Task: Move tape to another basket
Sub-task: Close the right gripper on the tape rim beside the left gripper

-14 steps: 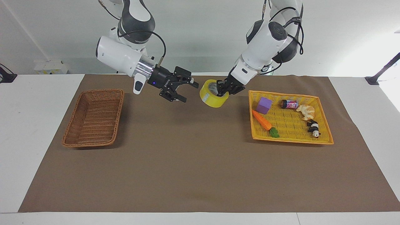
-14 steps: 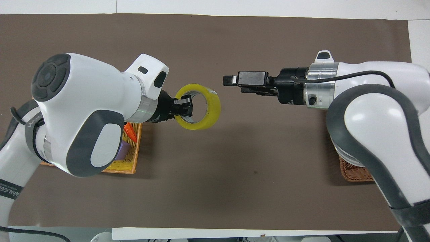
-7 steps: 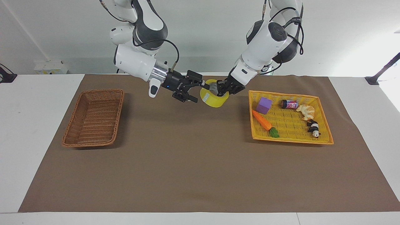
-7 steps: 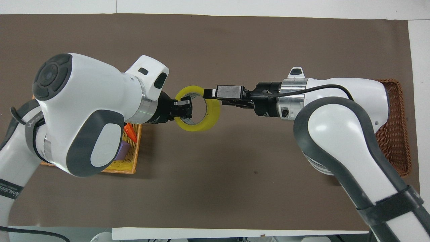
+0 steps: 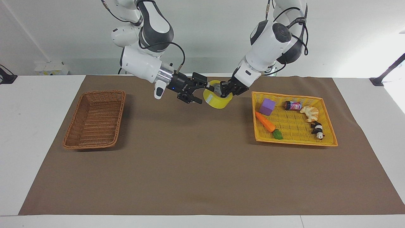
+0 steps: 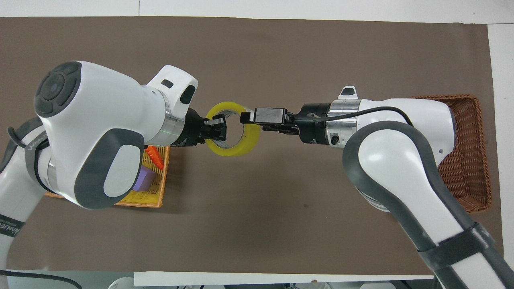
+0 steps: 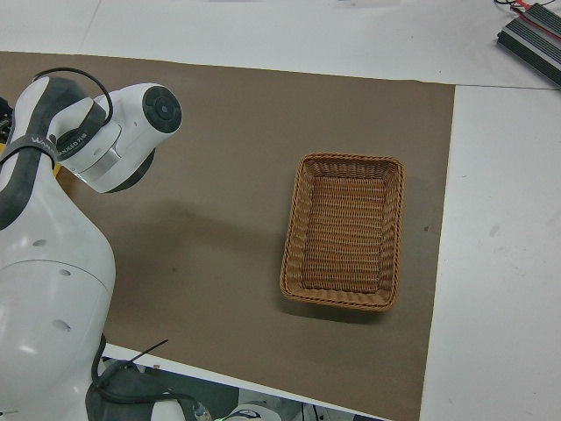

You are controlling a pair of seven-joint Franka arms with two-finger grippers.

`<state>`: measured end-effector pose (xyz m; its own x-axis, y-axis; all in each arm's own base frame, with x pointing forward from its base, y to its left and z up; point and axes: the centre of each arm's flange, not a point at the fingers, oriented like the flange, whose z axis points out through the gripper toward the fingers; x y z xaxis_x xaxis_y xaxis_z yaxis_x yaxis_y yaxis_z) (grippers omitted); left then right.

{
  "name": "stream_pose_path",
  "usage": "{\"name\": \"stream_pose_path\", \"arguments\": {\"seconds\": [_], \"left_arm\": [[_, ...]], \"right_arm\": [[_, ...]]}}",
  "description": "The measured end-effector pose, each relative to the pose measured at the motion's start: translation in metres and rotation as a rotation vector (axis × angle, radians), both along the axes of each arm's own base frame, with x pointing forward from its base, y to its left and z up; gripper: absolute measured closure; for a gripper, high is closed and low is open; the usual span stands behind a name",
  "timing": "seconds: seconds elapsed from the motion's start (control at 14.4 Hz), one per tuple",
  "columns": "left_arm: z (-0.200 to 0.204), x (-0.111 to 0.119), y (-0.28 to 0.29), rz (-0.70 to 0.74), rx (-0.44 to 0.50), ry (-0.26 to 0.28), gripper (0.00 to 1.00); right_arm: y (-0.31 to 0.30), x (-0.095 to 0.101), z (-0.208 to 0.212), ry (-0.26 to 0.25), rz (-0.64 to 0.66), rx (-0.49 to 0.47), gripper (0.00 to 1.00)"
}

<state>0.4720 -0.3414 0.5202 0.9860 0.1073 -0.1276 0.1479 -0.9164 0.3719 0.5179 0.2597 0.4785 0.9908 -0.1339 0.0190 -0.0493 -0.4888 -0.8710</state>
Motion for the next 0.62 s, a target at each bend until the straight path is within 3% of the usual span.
{"name": "stream_pose_path", "arguments": {"seconds": [0.42,0.62], "left_arm": [[0.002,-0.001,0.002,-0.002,0.003,0.008,0.78],[0.002,-0.001,0.002,-0.003,0.004,0.009,0.78]], "right_arm": [[0.018,-0.009,0.001,0.053,0.001,0.007,0.03],[0.018,-0.009,0.001,0.054,-0.001,0.007,0.09]]}}
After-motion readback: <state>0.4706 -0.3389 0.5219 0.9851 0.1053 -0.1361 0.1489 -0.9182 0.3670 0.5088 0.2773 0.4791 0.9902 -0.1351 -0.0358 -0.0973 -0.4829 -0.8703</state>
